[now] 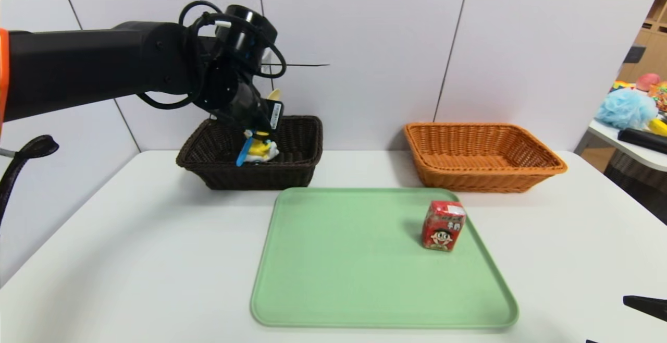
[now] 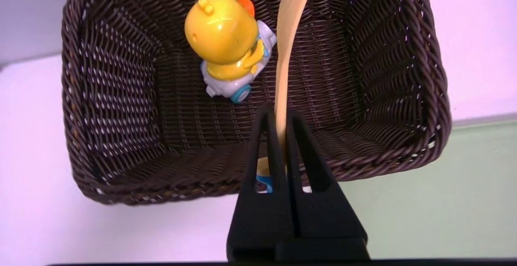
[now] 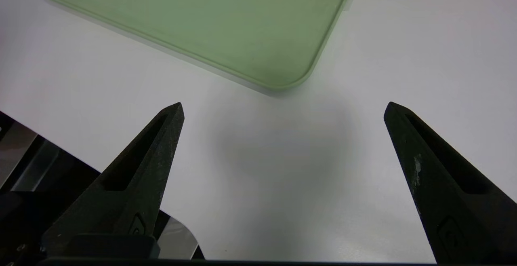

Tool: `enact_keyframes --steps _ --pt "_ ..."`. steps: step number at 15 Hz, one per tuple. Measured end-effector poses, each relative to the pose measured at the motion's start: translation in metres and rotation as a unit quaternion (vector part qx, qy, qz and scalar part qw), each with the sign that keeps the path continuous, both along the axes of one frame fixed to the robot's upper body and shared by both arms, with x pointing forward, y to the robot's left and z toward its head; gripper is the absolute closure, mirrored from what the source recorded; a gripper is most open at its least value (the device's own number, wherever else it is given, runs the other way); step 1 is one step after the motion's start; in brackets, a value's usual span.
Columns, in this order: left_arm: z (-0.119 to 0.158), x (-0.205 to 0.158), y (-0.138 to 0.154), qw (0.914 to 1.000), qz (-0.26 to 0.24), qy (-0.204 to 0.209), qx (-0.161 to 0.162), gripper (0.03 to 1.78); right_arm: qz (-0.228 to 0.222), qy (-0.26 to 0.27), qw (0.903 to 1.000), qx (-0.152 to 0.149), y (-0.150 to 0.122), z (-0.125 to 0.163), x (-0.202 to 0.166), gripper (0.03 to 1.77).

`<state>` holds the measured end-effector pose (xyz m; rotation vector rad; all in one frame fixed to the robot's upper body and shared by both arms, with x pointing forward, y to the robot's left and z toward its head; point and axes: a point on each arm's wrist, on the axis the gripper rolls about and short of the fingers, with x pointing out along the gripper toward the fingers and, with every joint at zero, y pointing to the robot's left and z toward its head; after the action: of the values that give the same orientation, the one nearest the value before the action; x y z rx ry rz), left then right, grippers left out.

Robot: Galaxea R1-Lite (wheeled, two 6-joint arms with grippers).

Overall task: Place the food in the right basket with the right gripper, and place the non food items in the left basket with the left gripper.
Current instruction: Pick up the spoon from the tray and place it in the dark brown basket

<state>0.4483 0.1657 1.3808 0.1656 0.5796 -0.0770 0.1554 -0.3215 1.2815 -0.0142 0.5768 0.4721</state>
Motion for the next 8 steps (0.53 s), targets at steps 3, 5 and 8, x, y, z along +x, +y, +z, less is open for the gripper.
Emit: enact_keyframes --steps 3,5,8 --pt "0.003 0.009 0.014 0.9967 -0.055 -0.017 0.056 1.75 -0.012 0.001 0.9999 -0.001 -0.002 -0.001 0.000 0.09" --pt "0.004 0.013 0.020 0.9904 -0.099 -0.023 0.094 1.75 -0.013 0.002 0.9999 -0.001 -0.002 -0.002 -0.001 0.09" --pt "0.005 0.020 0.036 0.9715 -0.178 -0.032 0.154 1.75 -0.014 0.004 0.9999 -0.001 -0.002 -0.003 -0.001 0.09"
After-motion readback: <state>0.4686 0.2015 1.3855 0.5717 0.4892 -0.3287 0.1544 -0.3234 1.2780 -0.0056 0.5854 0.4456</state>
